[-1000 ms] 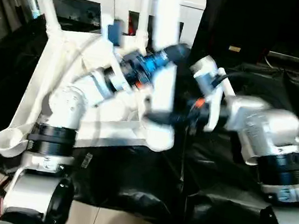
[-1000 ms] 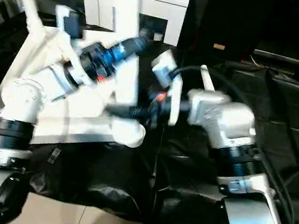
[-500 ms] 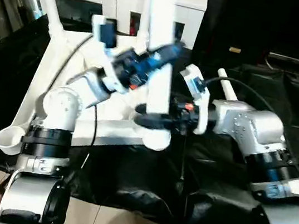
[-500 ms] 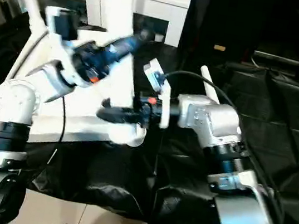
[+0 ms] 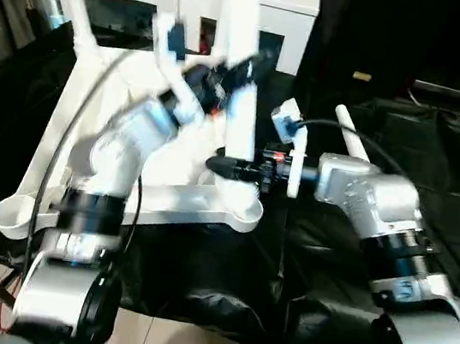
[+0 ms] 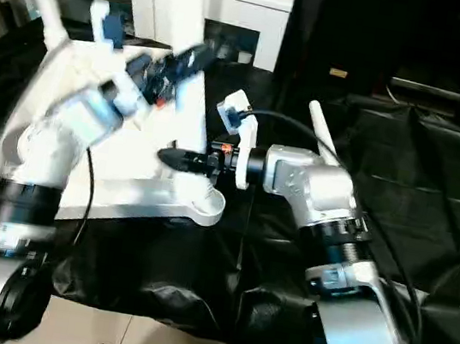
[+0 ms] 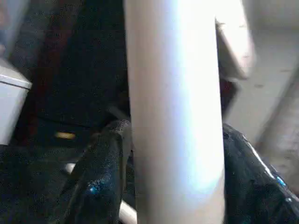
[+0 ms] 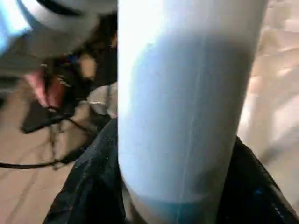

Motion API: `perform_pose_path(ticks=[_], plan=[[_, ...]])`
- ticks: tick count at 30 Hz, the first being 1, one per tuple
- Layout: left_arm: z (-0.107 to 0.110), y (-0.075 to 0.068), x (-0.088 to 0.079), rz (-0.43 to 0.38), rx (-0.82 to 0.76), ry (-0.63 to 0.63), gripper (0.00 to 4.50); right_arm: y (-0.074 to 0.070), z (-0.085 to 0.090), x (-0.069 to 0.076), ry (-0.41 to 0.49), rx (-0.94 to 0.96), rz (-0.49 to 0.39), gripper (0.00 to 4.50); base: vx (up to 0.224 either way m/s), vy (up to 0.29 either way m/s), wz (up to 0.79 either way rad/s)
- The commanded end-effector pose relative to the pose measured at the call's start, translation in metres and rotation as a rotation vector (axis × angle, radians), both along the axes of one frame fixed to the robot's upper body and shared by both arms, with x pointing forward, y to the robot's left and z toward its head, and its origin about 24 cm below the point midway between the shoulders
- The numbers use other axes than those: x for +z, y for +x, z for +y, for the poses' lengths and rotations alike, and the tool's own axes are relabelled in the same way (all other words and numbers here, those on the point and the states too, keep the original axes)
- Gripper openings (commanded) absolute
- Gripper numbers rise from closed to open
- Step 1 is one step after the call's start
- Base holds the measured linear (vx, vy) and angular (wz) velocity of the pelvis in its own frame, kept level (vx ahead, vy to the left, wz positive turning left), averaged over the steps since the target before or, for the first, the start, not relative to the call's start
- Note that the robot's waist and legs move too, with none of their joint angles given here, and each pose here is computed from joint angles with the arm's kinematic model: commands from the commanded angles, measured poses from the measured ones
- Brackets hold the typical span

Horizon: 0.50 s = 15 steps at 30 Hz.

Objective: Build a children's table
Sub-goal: Pick table leg

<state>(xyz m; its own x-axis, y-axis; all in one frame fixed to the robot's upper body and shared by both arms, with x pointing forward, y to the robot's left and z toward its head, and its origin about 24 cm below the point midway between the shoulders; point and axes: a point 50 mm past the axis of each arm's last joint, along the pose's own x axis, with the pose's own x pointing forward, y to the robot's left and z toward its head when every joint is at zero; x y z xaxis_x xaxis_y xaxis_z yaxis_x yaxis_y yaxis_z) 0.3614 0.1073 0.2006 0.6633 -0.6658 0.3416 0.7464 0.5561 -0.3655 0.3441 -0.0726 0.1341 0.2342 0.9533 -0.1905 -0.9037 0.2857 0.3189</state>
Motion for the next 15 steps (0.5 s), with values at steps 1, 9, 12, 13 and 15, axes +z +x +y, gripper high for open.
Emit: perform_pose_path(ticks=[1,9,12,13,15], plan=[[0.003,0.005,-0.001,0.022,0.052,0.029,2.69,0.001,0.008,0.014,0.012,0.031,-0.075,1.97,0.000,0.000,0.00],[0.003,0.010,0.004,0.049,0.064,-0.021,1.95,0.003,0.019,0.022,0.012,0.047,-0.125,1.96,0.000,0.000,0.00],[0.001,0.010,0.003,0.054,0.091,-0.032,1.87,0.005,0.021,0.023,-0.006,0.046,-0.155,1.96,0.000,0.000,0.00],[0.001,0.010,0.003,0.056,0.096,-0.038,1.87,0.006,0.022,0.024,-0.019,0.040,-0.173,1.96,0.000,0.000,0.00],[0.000,0.011,0.003,0.050,0.093,-0.038,1.84,0.007,0.024,0.023,-0.030,0.031,-0.186,1.96,0.000,0.000,0.00]])
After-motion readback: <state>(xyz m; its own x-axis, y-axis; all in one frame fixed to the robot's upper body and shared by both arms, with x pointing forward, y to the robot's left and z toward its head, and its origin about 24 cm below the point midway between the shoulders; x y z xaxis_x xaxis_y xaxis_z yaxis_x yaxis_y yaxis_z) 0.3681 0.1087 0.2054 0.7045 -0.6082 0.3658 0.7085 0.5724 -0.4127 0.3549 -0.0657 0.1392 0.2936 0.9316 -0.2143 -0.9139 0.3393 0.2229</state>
